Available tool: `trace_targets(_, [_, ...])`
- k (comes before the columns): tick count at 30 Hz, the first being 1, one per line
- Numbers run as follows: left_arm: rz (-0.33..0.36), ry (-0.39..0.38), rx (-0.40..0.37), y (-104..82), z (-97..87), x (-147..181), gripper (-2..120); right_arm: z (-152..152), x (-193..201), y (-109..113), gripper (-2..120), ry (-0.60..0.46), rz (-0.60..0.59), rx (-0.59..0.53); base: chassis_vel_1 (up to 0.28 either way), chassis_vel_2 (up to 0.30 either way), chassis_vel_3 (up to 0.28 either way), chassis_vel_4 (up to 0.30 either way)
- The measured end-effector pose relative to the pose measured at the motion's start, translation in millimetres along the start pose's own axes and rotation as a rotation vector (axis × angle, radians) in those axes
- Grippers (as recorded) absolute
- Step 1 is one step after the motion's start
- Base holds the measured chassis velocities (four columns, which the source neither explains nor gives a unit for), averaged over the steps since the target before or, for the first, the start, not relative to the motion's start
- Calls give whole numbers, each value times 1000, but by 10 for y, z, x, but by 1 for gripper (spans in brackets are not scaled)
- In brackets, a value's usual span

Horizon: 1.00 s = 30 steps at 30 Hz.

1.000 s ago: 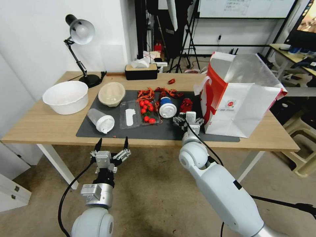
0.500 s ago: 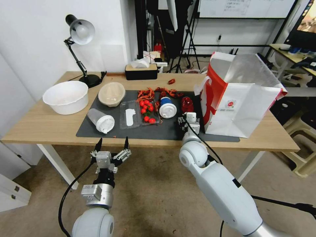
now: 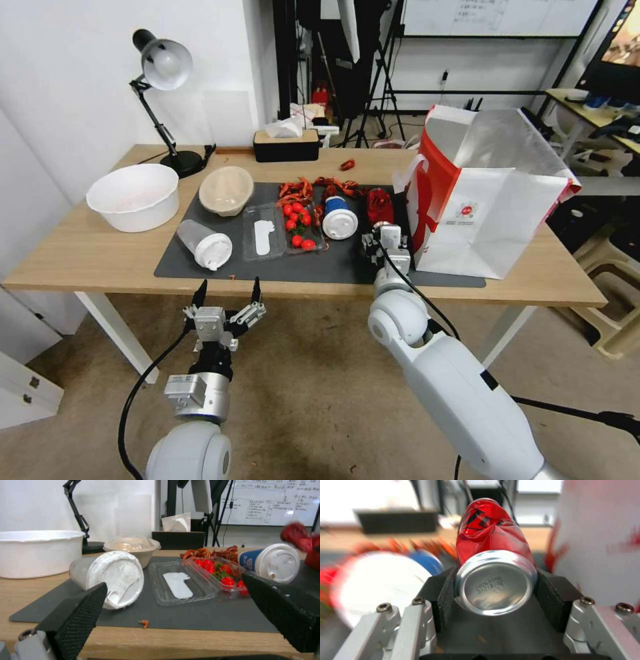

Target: Pick up the trash from the table and place it into the takeout bag.

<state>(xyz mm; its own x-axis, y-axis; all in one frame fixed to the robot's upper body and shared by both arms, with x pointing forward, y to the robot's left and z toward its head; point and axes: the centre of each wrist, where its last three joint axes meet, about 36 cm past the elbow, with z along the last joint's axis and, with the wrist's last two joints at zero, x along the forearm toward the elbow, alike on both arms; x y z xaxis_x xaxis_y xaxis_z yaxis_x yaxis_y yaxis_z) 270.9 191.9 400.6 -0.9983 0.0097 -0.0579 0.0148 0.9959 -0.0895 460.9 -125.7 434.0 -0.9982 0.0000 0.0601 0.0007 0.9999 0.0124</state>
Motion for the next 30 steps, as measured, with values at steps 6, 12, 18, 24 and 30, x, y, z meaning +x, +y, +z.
trace_targets(6, [3, 1, -2, -7, 1, 2, 100, -291, 107, -123, 53, -198, -155, -103, 0, 0, 0, 0])
trace_targets(12, [5, 2, -6, -12, 4, 7, 100, -817, 134, -317, 53, -405, -240, -175, 0, 0, 0, 0])
trace_targets(18, [9, 4, -10, -22, 6, 12, 100, -1254, 148, -527, 53, -441, -155, -160, 0, 0, 0, 0])
trace_targets(24, [11, 5, -13, -28, 8, 15, 100, -1613, 201, -721, 52, -397, -28, -129, 0, 0, 0, 0])
trace_targets(30, [14, 5, -15, -35, 9, 17, 100, -1827, 211, -888, 52, -332, 91, -96, 0, 0, 0, 0])
